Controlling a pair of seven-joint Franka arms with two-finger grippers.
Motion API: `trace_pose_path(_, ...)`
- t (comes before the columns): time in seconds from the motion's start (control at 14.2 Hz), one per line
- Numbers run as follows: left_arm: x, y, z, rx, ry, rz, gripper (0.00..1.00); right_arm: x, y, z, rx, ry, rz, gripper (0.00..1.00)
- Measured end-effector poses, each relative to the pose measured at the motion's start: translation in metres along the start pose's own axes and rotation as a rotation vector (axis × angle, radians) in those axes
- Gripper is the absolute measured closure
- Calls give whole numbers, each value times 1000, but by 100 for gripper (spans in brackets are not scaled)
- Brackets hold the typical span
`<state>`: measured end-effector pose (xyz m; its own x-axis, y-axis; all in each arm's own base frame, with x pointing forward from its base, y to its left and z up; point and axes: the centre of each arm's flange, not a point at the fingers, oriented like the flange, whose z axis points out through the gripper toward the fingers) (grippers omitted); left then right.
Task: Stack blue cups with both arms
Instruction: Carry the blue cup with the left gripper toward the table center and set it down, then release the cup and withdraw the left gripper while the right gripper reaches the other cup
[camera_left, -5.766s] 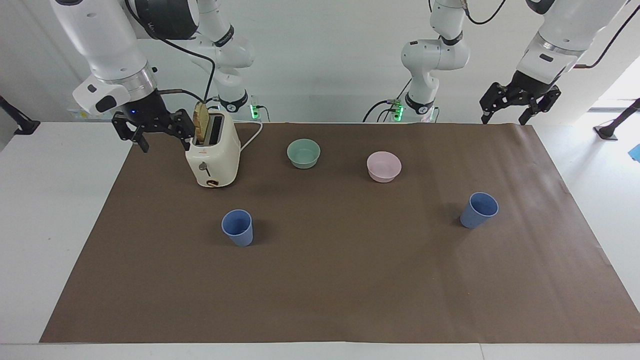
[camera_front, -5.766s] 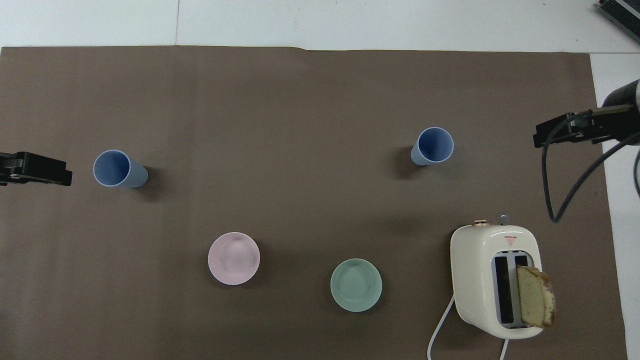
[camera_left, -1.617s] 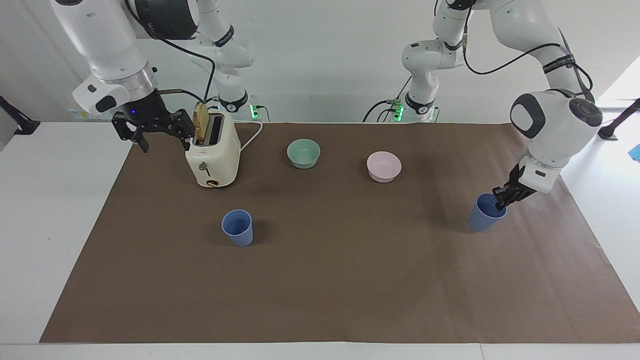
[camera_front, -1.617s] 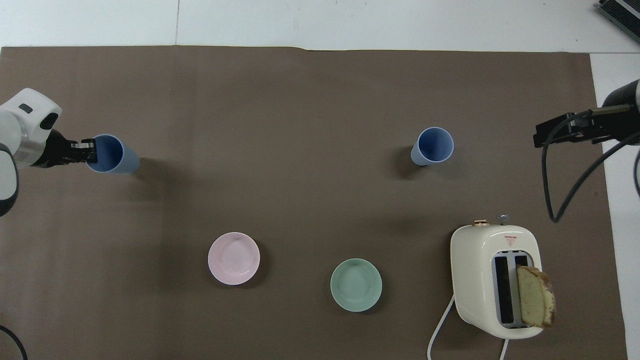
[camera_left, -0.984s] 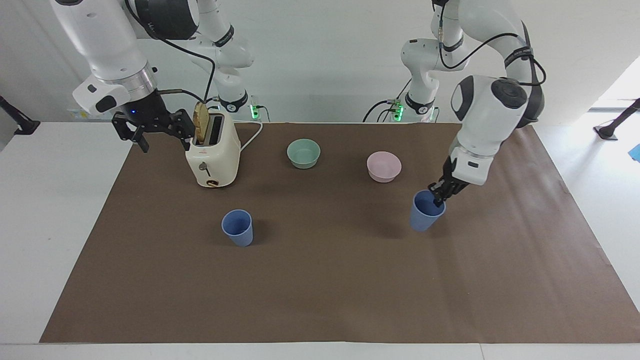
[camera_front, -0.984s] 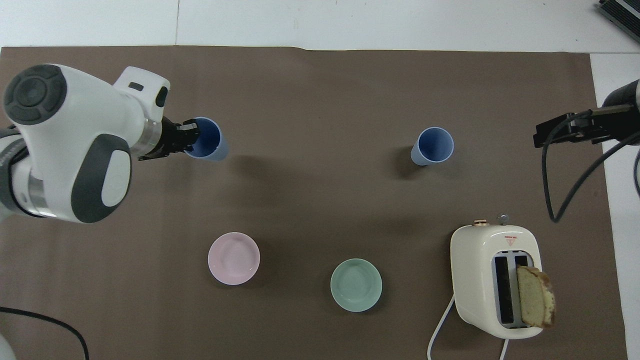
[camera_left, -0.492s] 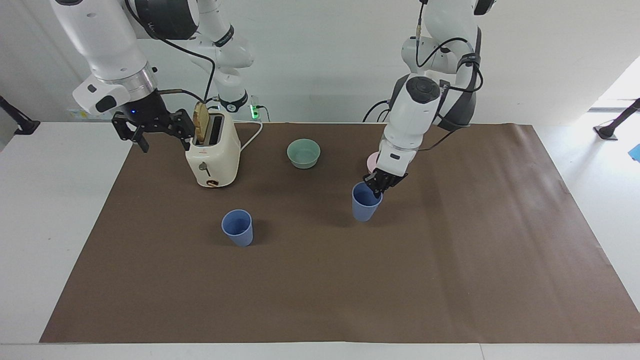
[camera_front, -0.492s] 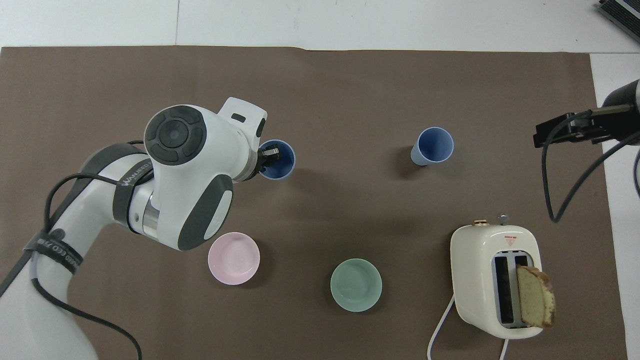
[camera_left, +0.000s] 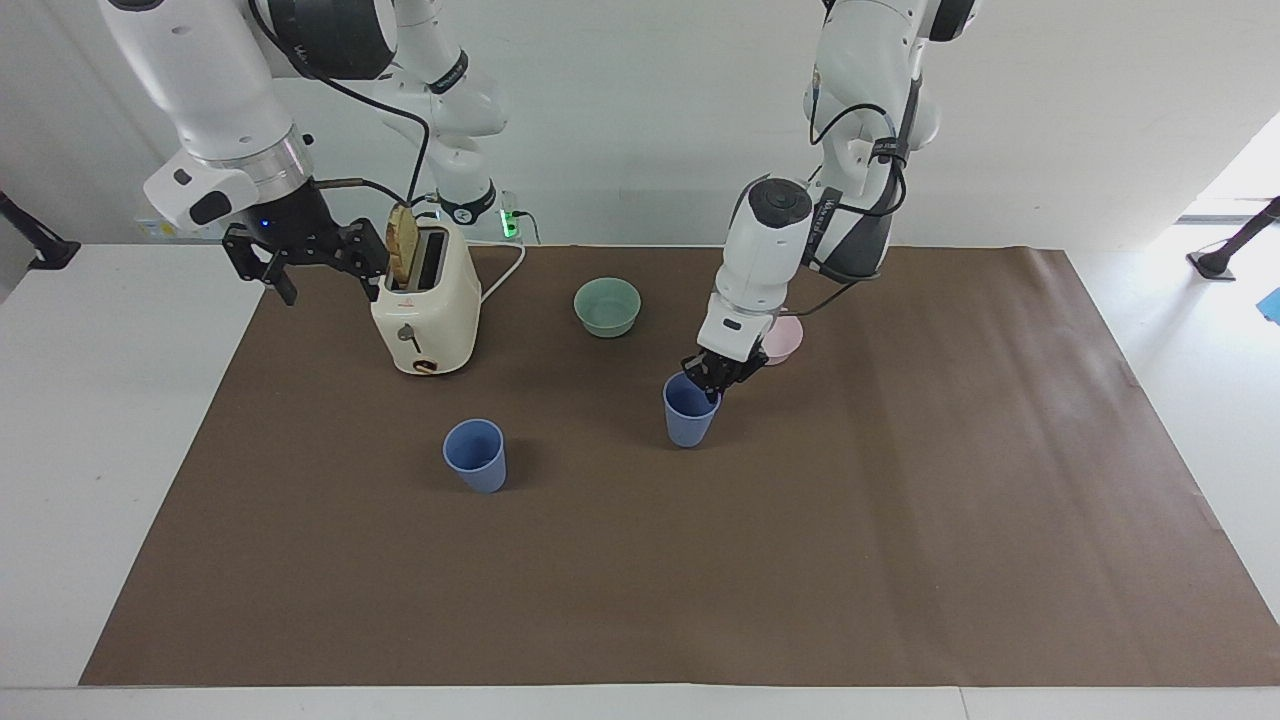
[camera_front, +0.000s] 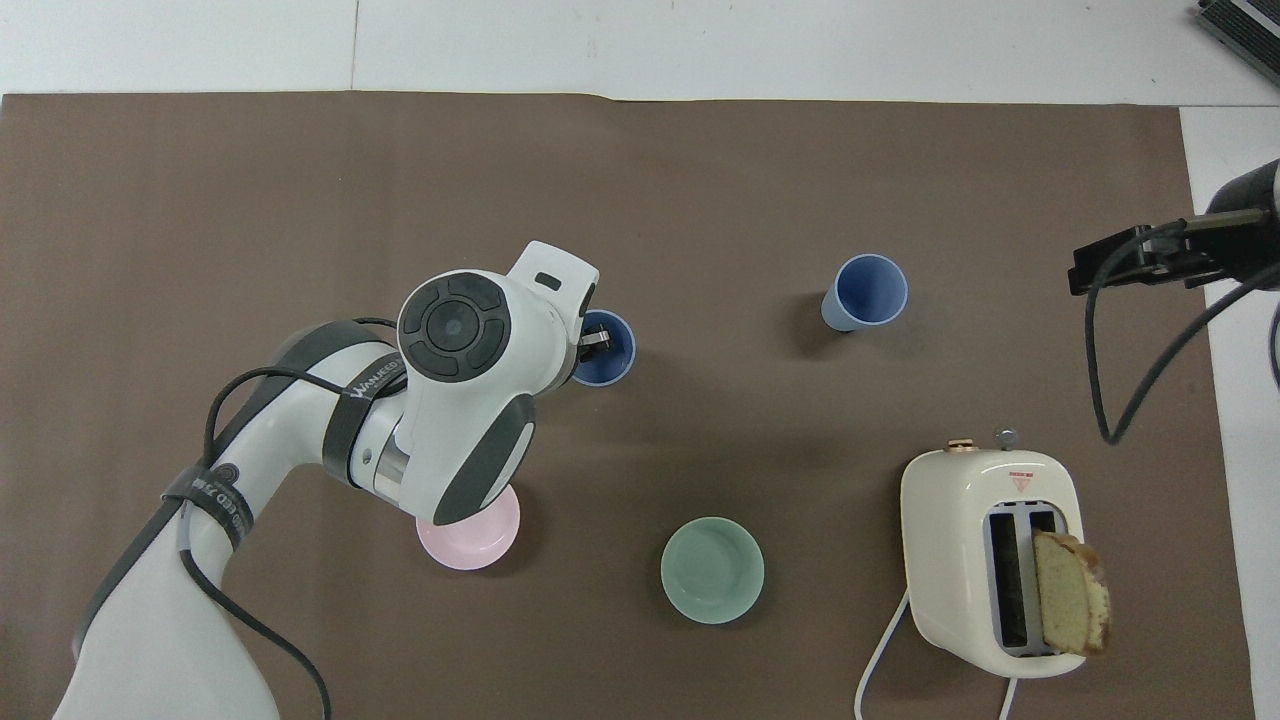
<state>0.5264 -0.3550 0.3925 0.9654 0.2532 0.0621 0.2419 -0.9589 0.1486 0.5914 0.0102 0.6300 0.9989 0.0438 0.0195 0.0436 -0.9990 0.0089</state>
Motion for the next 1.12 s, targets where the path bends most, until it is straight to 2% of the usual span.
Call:
trace_pose_path(0.28, -4, 2, 13, -1, 3, 9, 95, 0, 0, 0, 0, 0, 0, 0)
trace_pose_path(0.35, -4, 2, 14, -1, 4, 9, 89, 0, 0, 0, 0, 0, 0, 0)
trace_pose_path(0.7, 4, -3, 9, 5, 12, -1, 34, 0, 0, 0, 0, 0, 0, 0)
trace_pose_path(0.77, 10, -7, 4, 16, 15, -5, 21, 0, 0, 0, 0, 0, 0, 0)
trace_pose_path(0.91, 29, -17, -20, 32, 31, -23, 0, 0, -1, 0, 0, 0, -2, 0)
trace_pose_path(1.12, 56, -44, -65, 25, 61, -38, 0, 0, -3, 5, -1, 10, -5, 0)
